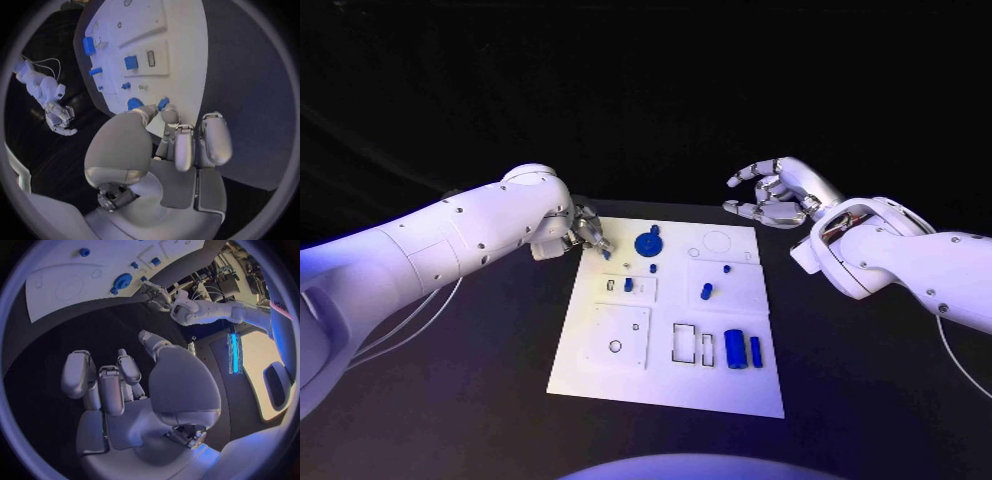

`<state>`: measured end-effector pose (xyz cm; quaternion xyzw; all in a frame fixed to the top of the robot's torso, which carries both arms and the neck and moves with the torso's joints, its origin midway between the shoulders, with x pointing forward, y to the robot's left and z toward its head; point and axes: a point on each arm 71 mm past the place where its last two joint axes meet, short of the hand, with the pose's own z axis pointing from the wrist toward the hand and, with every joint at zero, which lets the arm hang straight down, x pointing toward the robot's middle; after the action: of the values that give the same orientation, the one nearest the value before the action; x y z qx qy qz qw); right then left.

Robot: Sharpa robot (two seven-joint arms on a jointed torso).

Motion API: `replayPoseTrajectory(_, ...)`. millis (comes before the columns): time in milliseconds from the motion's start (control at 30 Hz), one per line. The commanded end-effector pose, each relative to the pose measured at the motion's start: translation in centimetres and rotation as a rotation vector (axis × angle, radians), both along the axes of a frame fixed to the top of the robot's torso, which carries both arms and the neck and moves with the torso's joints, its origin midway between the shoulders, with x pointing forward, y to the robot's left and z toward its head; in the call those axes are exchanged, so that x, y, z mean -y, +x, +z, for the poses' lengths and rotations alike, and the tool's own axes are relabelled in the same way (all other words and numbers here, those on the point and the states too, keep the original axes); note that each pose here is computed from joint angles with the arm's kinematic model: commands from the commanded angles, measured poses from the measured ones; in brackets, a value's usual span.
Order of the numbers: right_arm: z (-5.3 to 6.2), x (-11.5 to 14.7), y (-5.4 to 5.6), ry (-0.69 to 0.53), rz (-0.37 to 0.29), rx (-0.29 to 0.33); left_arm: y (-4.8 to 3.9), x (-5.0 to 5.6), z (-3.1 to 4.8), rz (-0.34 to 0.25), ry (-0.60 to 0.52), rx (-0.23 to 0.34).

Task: Assemble the parts on the task board

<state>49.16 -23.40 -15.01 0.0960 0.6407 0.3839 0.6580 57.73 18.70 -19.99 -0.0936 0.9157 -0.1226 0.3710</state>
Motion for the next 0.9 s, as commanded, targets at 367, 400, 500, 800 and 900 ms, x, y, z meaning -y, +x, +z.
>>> replayPoseTrajectory(367,0.00,-0.09,-0.07,-0.002,0.011,0.004,0.05,0.25,-0.45,0.006,-0.018,0.003)
replayPoseTrajectory(400,0.00,-0.08,-0.07,-0.002,0.011,0.004,0.05,0.22,-0.47,0.007,-0.019,0.003)
replayPoseTrajectory(500,0.00,-0.07,-0.08,-0.002,0.011,0.004,0.03,0.09,-0.55,0.012,-0.021,0.002)
replayPoseTrajectory(800,-0.03,0.14,0.06,0.007,0.004,0.001,-0.09,-0.37,-0.61,0.030,-0.056,0.007)
replayPoseTrajectory(900,-0.10,0.31,0.23,0.024,-0.002,-0.011,-0.12,-0.53,-0.55,0.038,-0.076,0.012)
